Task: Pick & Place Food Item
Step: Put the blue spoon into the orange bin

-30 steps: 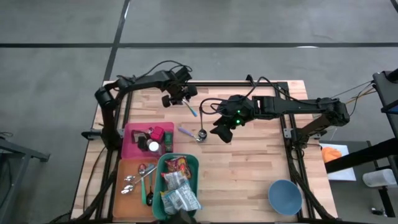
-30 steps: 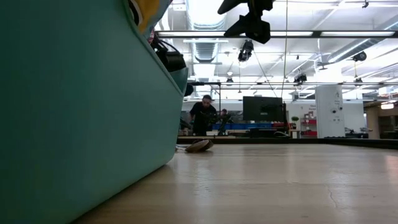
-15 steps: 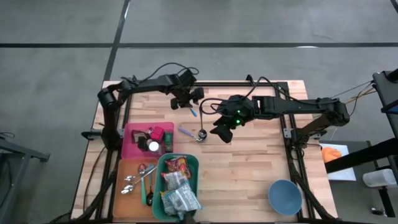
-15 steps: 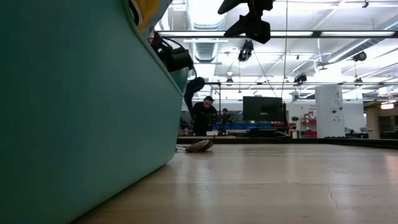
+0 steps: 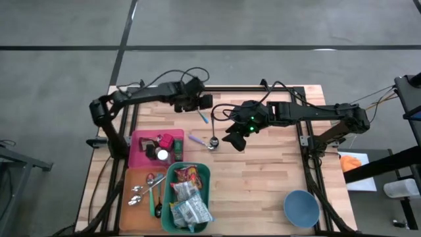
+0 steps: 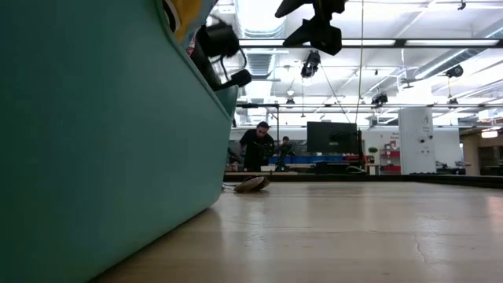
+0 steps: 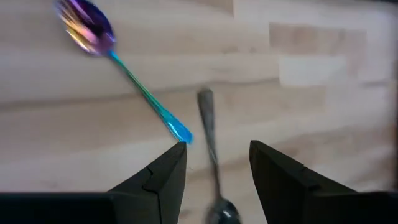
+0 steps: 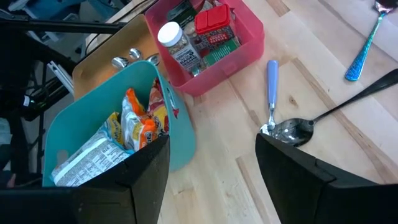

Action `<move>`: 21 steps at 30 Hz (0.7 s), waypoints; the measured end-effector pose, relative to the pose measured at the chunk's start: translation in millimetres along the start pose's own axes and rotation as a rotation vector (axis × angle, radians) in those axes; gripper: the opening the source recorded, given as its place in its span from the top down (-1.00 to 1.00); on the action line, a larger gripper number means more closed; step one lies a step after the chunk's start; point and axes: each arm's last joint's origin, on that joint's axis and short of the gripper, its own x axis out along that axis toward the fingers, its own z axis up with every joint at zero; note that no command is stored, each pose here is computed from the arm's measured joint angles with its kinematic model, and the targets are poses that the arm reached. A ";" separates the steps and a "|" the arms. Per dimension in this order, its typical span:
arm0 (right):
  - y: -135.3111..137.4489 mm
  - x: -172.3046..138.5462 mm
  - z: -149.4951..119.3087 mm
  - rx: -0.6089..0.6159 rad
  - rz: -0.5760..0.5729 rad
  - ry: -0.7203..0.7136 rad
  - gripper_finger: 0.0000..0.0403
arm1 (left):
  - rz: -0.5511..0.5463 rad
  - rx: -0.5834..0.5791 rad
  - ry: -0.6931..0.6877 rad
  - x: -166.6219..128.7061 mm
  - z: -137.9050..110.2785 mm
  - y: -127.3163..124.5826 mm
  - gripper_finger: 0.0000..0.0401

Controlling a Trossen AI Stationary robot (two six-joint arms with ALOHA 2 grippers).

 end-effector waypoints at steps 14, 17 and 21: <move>-2.3 -0.1 0.8 -0.003 -0.072 -0.039 -0.16 | 0.052 -0.059 -0.475 35.9 -75.5 25.0 0.12; -2.8 -0.3 1.0 -0.003 -0.090 -0.049 -0.16 | 0.023 -0.147 -0.487 45.2 -79.3 37.4 0.12; -4.2 -0.4 1.9 -0.003 -0.135 -0.078 -0.16 | 0.012 -0.215 -0.488 48.7 -80.8 42.7 0.12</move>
